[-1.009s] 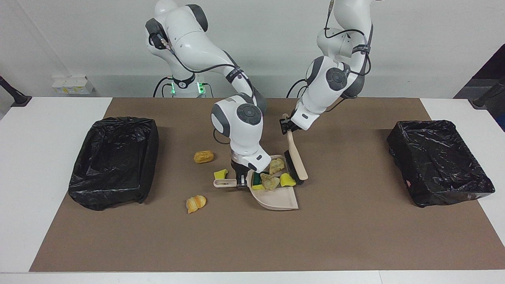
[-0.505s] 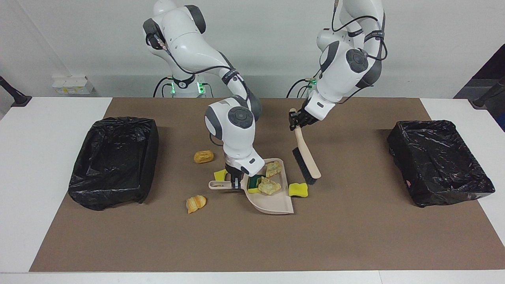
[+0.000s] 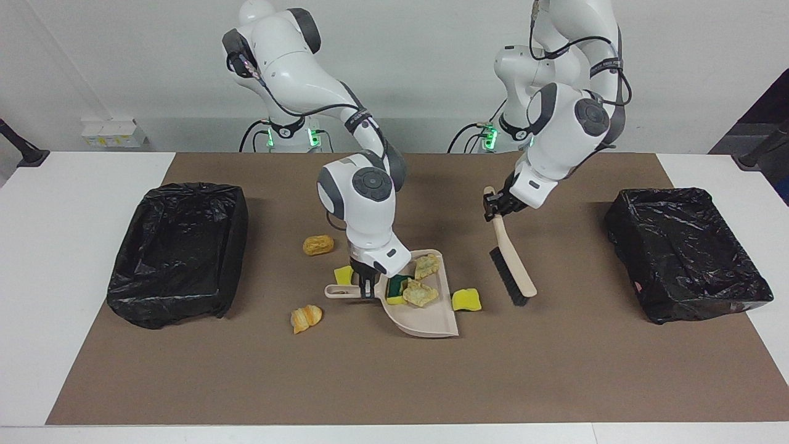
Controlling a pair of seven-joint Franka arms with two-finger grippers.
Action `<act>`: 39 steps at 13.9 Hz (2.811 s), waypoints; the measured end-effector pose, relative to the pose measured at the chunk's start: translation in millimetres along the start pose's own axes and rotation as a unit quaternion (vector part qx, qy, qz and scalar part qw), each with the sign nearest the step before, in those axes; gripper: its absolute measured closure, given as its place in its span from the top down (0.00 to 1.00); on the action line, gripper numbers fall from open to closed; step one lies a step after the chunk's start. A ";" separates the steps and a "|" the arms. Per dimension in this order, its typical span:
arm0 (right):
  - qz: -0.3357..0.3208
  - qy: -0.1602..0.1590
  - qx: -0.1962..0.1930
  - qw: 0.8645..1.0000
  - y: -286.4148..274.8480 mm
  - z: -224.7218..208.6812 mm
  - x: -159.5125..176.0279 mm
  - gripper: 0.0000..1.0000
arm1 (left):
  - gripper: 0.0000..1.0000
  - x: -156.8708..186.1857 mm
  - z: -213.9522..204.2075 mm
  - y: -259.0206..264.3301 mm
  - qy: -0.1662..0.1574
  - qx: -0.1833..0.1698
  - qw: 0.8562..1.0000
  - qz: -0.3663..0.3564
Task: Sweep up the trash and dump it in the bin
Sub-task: 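Sweep the yellow sponge piece into the dustpan with the left gripper, then carry the loaded dustpan with the right gripper over the nearer trash bag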
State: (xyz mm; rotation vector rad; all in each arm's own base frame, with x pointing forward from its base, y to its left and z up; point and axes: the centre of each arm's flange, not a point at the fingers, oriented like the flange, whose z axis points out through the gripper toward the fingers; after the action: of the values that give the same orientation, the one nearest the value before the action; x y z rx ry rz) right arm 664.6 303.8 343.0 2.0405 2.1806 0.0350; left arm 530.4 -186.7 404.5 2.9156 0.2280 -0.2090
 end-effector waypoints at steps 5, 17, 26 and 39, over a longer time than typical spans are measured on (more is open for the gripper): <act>-0.041 -0.029 -0.006 0.999 -4.8 -0.7 8.4 0.31 | 0.26 12.0 58.1 12.4 -0.008 0.025 0.999 0.025; -0.073 -0.090 0.000 0.993 -13.6 -5.2 11.5 0.31 | 0.26 -56.3 73.9 135.9 0.016 -0.021 1.000 0.016; -0.068 -0.091 0.001 0.994 -10.5 -4.0 3.4 0.31 | 0.26 -61.7 79.7 128.8 -0.018 0.002 1.000 -0.001; 0.042 -0.039 -0.030 0.998 22.9 -80.4 -101.6 0.31 | 0.26 -142.6 5.7 113.9 0.013 0.072 0.996 0.059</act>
State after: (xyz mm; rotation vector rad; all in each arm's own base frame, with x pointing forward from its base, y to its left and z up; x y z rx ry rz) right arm 683.1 211.6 435.0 2.0624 2.0234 0.0281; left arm 409.3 -317.7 443.6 3.0639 0.0456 -0.1746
